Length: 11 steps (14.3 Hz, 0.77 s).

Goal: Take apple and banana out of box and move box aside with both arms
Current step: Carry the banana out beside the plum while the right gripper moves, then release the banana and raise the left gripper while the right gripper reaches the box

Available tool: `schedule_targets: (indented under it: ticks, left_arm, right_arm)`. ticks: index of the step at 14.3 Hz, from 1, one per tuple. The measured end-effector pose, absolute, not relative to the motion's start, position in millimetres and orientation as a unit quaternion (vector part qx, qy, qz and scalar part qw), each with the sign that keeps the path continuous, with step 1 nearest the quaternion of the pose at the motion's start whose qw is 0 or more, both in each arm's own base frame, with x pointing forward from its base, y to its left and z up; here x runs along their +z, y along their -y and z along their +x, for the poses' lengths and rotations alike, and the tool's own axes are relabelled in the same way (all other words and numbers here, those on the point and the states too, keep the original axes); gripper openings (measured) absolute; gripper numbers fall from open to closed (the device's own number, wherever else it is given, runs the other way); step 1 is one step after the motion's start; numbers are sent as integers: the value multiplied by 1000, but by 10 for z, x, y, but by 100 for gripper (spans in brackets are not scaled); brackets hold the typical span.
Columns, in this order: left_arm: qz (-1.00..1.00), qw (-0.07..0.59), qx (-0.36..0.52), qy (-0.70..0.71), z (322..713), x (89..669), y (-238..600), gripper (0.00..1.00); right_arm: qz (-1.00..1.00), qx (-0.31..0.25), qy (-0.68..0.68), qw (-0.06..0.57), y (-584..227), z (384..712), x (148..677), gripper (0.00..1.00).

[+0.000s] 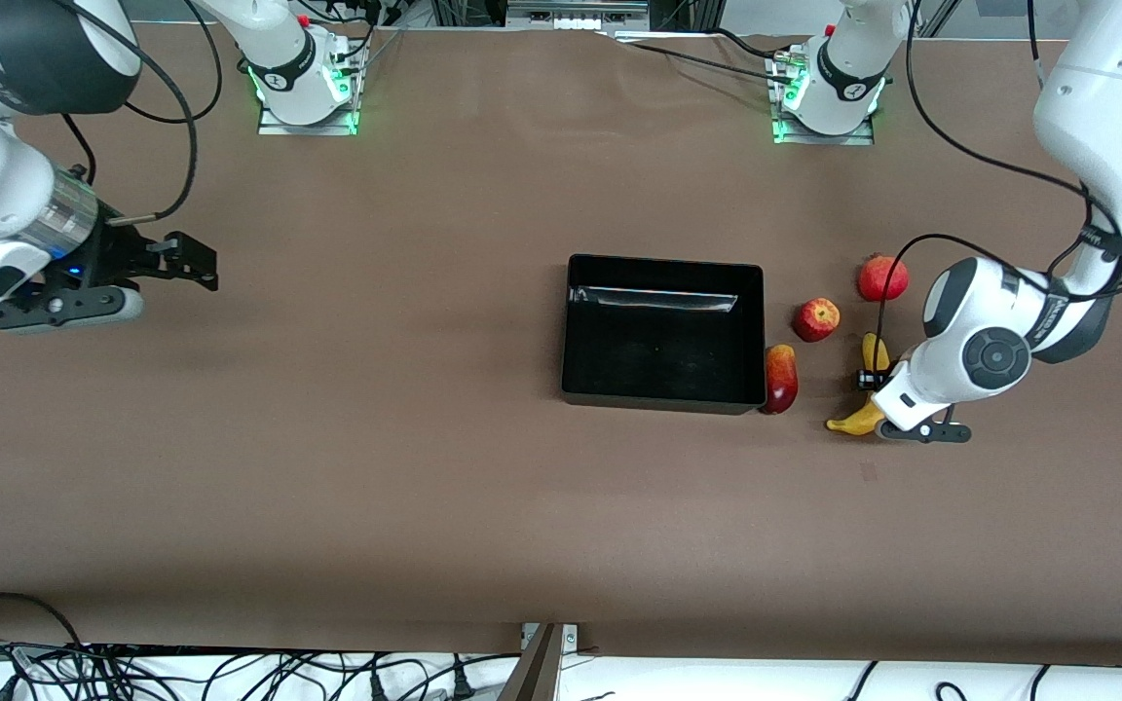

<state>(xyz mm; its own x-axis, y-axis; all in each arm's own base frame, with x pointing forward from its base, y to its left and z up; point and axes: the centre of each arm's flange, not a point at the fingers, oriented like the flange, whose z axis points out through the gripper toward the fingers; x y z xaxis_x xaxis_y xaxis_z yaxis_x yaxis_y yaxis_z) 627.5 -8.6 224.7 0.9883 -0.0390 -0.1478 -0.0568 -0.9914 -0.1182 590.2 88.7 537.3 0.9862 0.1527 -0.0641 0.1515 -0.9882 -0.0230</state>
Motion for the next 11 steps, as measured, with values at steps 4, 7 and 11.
schedule_targets:
  ticks: [4, 7, 11]
  left_arm:
    - [-990, 114, 67, -45, 6342, 3768, 635, 100]
    - [-991, 106, 63, -57, 6328, 4829, 812, 100]
    - [-994, 38, 61, -81, 6365, 5421, 434, 100]
  right_arm:
    - [-993, 51, 110, 6, -1310, 5889, 5159, 100]
    - [-991, 57, 119, 7, -1787, 5904, 4875, 100]
    - [-997, 50, 58, 32, -2721, 5874, 4301, 100]
